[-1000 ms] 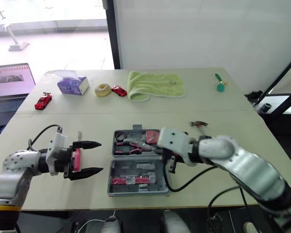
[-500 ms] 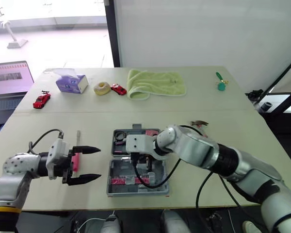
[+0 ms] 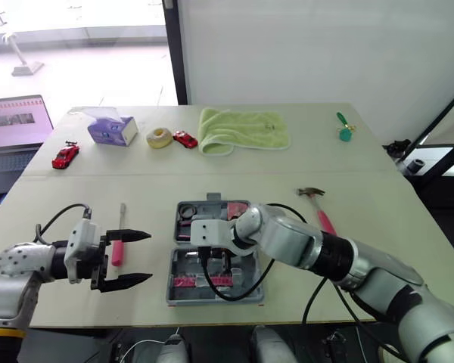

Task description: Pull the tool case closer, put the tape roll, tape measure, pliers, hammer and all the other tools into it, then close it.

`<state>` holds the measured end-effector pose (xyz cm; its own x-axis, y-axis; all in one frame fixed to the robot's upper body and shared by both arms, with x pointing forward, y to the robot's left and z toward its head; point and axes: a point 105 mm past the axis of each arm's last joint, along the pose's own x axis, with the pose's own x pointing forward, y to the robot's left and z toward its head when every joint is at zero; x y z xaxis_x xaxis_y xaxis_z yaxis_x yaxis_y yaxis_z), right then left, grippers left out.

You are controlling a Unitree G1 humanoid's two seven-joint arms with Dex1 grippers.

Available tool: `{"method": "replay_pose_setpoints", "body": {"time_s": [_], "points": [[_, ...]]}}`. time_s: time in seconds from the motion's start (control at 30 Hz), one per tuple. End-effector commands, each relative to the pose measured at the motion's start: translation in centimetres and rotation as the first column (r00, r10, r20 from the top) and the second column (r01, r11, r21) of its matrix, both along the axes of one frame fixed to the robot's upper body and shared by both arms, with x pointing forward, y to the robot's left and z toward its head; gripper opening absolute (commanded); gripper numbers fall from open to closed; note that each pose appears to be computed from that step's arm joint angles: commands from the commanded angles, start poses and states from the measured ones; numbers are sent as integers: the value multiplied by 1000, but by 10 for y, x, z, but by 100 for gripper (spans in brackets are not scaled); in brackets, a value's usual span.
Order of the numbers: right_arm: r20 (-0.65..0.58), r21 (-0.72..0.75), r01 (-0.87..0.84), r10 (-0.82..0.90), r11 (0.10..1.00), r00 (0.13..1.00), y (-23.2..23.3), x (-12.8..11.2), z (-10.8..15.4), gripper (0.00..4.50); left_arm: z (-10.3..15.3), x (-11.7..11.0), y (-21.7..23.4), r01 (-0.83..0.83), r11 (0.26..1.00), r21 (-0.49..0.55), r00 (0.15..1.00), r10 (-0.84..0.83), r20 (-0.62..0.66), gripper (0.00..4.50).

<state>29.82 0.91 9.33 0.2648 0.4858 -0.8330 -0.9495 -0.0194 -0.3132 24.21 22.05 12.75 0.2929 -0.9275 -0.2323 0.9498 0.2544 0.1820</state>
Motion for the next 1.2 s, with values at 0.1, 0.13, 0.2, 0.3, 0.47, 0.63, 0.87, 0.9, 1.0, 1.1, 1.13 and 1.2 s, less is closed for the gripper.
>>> {"method": "replay_pose_setpoints", "body": {"time_s": [0.1,0.13,0.2,0.3,0.47,0.63,0.87,0.9,1.0,1.1,1.13,1.2], "points": [[27,21,-38,37,999,999,9,0,5,6,11,-2,1,7,1000,5,999,-7,40,450],[29,25,-37,36,999,999,10,1,5,6,10,-2,1,6,1000,6,999,-7,39,450],[38,28,-38,37,999,999,12,3,5,6,10,-2,1,7,1000,7,999,-7,36,450],[36,34,-56,55,998,998,16,2,6,6,8,-2,2,9,1000,16,999,-9,33,450],[41,37,-53,51,998,998,17,2,4,6,8,-2,3,5,1000,11,1000,-5,30,450],[54,51,-45,42,998,998,19,4,7,6,6,-3,2,6,1000,10,1000,-6,23,450],[65,79,-39,34,996,997,20,4,16,334,6,-2,2,6,1000,5,1000,-6,21,450],[66,87,-39,33,995,997,21,4,19,382,6,-2,1,6,1000,3,1000,-6,22,450],[57,114,-39,32,993,998,23,0,26,382,5,-3,1,5,1000,1,1000,-5,21,450],[45,124,-36,31,992,999,24,-2,27,355,5,-3,2,4,1000,0,1000,-4,21,450],[39,126,-33,28,991,999,23,-3,25,328,5,-3,2,4,1000,0,1000,-4,20,450],[32,128,-25,21,991,999,21,-2,22,253,4,-3,3,3,1000,2,1000,-3,19,450]]}}
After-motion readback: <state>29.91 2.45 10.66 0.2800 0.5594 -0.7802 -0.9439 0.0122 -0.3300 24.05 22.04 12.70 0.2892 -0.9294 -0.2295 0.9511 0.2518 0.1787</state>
